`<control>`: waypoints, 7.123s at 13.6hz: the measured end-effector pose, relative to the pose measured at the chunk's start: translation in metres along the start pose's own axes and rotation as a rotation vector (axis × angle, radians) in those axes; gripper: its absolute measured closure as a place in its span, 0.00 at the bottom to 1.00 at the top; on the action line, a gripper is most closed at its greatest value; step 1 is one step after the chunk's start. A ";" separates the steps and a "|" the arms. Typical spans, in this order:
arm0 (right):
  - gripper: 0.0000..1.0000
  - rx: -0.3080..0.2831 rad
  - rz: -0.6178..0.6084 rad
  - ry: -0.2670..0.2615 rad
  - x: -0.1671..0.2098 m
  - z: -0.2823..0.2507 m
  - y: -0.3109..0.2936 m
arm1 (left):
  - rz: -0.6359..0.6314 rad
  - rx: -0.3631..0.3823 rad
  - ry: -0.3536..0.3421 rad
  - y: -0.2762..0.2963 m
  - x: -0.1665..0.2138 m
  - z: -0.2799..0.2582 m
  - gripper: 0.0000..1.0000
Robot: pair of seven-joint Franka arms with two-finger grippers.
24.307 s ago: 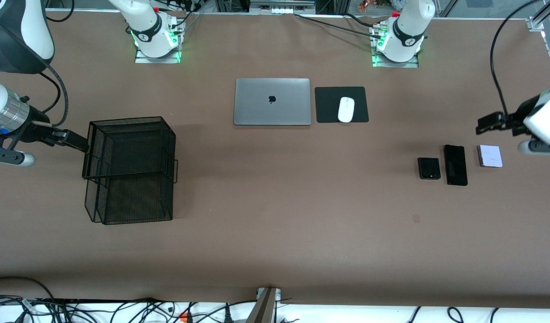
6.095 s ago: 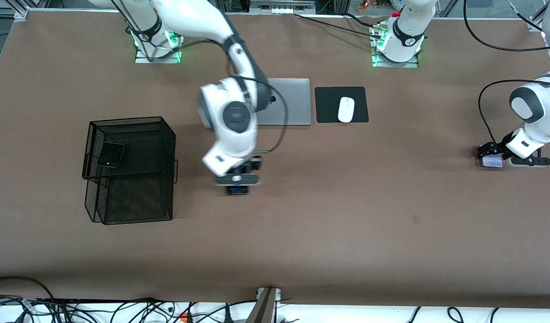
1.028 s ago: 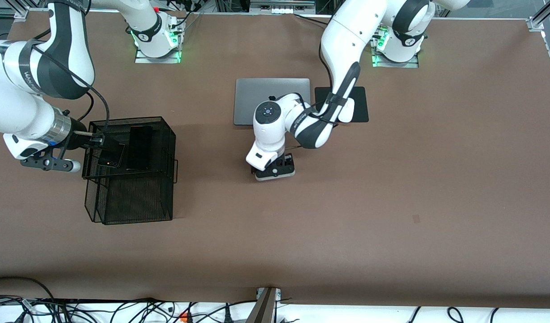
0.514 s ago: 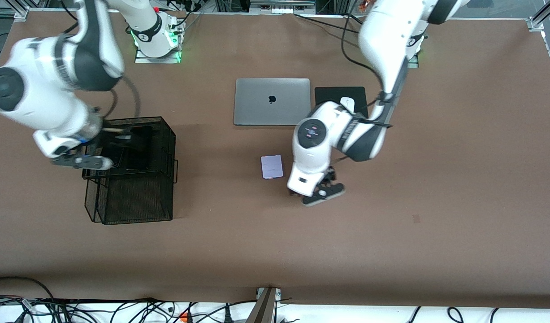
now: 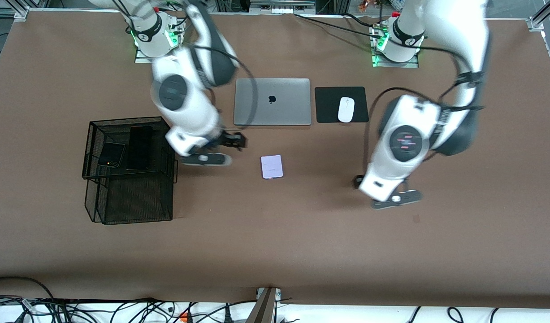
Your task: Place phones with both arms
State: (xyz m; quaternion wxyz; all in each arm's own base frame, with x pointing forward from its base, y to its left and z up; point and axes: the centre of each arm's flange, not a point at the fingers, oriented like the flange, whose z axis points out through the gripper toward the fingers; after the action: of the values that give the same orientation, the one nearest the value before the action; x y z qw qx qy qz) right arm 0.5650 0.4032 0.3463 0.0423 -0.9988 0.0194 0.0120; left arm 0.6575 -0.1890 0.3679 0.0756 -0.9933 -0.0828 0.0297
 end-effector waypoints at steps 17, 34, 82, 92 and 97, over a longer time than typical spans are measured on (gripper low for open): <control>0.00 -0.036 -0.100 0.184 -0.043 0.176 -0.090 | 0.247 -0.130 -0.078 -0.232 -0.077 -0.197 0.00; 0.15 -0.091 -0.175 0.227 -0.045 0.185 -0.094 | 0.229 -0.134 -0.072 -0.246 -0.089 -0.207 0.00; 0.00 0.032 -0.081 -0.109 0.135 -0.014 0.378 | 0.217 -0.134 -0.090 -0.253 -0.090 -0.205 0.00; 0.00 0.151 -0.004 -0.218 0.090 -0.186 0.438 | 0.217 -0.134 -0.090 -0.253 -0.090 -0.205 0.00; 0.00 0.149 0.047 -0.213 0.088 -0.206 0.432 | 0.218 -0.134 -0.090 -0.253 -0.090 -0.205 0.00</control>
State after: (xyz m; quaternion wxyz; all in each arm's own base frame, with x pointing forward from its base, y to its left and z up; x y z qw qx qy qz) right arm 0.6406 -0.0476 0.5125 0.1179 -0.9853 0.0391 0.1173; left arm 0.5430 0.0124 0.6137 0.0014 -0.9968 0.0204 0.0768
